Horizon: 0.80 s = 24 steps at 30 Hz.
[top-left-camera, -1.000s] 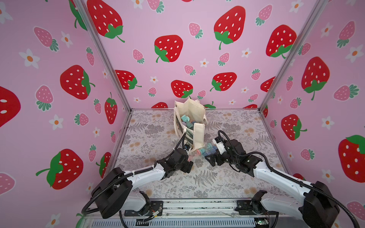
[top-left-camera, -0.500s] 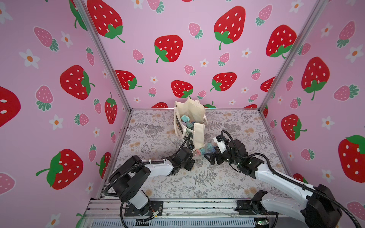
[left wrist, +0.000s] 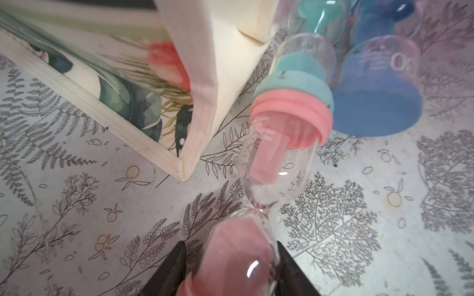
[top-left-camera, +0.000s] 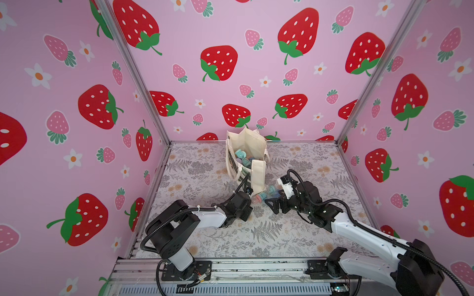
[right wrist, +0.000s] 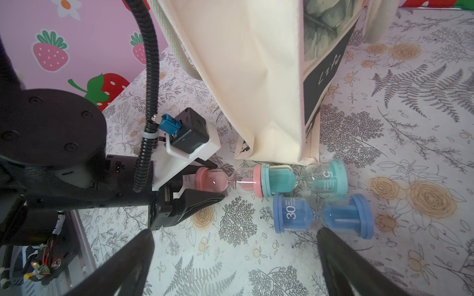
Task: Put the hourglass into the canvas bag
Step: Pick up the hourglass from the center of the board.
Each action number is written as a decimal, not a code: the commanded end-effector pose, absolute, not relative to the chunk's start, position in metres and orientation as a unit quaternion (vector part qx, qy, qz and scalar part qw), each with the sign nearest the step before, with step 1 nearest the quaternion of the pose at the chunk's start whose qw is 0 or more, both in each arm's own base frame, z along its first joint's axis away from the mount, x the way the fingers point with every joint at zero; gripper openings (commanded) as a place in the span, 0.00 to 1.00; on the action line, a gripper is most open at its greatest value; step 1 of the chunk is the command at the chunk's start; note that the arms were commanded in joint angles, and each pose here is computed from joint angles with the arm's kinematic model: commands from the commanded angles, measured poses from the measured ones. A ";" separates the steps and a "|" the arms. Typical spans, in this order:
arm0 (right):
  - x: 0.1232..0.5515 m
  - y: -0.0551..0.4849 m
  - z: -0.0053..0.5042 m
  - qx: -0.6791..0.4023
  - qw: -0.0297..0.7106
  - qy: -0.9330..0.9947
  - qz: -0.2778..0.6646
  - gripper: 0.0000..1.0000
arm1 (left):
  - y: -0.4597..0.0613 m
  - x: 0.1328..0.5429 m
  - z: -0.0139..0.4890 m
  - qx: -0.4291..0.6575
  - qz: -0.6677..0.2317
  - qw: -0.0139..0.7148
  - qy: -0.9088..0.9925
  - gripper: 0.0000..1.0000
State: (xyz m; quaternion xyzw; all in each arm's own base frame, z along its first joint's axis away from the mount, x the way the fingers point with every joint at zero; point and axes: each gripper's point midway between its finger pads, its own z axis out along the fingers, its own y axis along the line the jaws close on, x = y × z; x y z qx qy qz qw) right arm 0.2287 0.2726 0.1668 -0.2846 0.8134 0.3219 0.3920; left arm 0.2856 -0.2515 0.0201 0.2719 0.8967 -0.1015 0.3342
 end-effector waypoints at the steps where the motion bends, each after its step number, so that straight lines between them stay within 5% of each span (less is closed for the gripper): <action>1: 0.228 0.273 0.166 -0.292 0.398 0.809 0.319 0.99 | -0.258 0.286 0.021 0.283 -0.104 0.338 0.892 0.49; 24: 0.227 0.272 0.180 -0.287 0.411 0.802 0.325 0.99 | -0.252 0.263 0.052 0.271 -0.145 0.348 0.886 0.42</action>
